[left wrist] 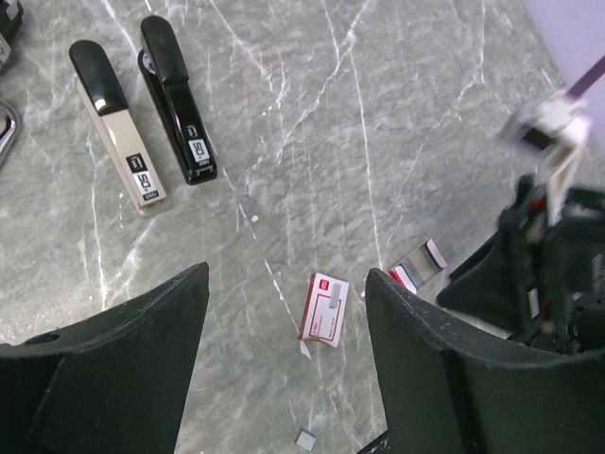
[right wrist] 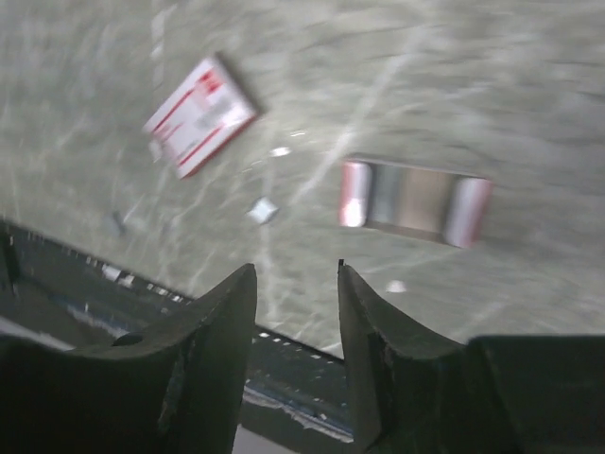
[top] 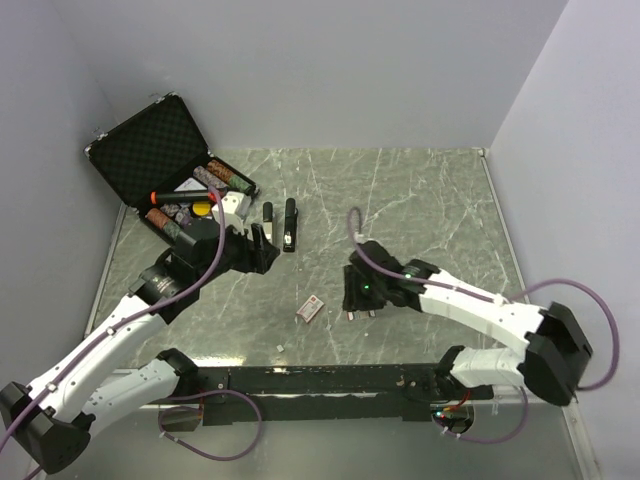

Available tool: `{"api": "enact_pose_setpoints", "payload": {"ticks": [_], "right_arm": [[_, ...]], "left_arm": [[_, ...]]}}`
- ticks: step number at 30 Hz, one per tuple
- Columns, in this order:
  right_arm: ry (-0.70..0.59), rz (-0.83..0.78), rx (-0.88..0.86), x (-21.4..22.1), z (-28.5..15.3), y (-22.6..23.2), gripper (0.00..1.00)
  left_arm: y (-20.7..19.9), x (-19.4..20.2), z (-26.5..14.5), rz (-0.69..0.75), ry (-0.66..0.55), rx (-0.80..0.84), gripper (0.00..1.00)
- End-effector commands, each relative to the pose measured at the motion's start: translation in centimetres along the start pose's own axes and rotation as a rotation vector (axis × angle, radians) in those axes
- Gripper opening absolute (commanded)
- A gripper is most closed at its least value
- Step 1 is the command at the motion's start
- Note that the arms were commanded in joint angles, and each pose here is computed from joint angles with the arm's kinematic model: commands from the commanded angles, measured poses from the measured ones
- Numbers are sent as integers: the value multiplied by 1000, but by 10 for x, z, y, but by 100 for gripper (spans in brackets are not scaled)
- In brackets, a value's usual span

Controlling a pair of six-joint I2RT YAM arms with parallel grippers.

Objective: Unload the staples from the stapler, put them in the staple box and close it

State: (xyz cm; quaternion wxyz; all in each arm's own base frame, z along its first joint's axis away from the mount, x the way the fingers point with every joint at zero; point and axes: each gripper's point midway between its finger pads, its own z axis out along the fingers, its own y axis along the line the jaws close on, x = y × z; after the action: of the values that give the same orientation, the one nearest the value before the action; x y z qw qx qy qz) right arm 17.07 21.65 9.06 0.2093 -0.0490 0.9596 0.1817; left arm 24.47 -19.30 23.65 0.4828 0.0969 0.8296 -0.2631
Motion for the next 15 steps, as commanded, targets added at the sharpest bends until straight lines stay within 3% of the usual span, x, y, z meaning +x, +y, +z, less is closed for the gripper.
{"api": "enact_pose_setpoints", "payload": {"ticks": [1,7,15], "right_arm": [[10,-118,-118,-5,3,52,49],[81,-192,-150,13,21,78,50],[122,-224,-67,23,43,76,50]], "left_arm": [[-2,-18,-4,-7,-77,5,72],[0,-19,-5,-7,-82,-3,72],[1,-21,-7,-5,-92,-7,72]]}}
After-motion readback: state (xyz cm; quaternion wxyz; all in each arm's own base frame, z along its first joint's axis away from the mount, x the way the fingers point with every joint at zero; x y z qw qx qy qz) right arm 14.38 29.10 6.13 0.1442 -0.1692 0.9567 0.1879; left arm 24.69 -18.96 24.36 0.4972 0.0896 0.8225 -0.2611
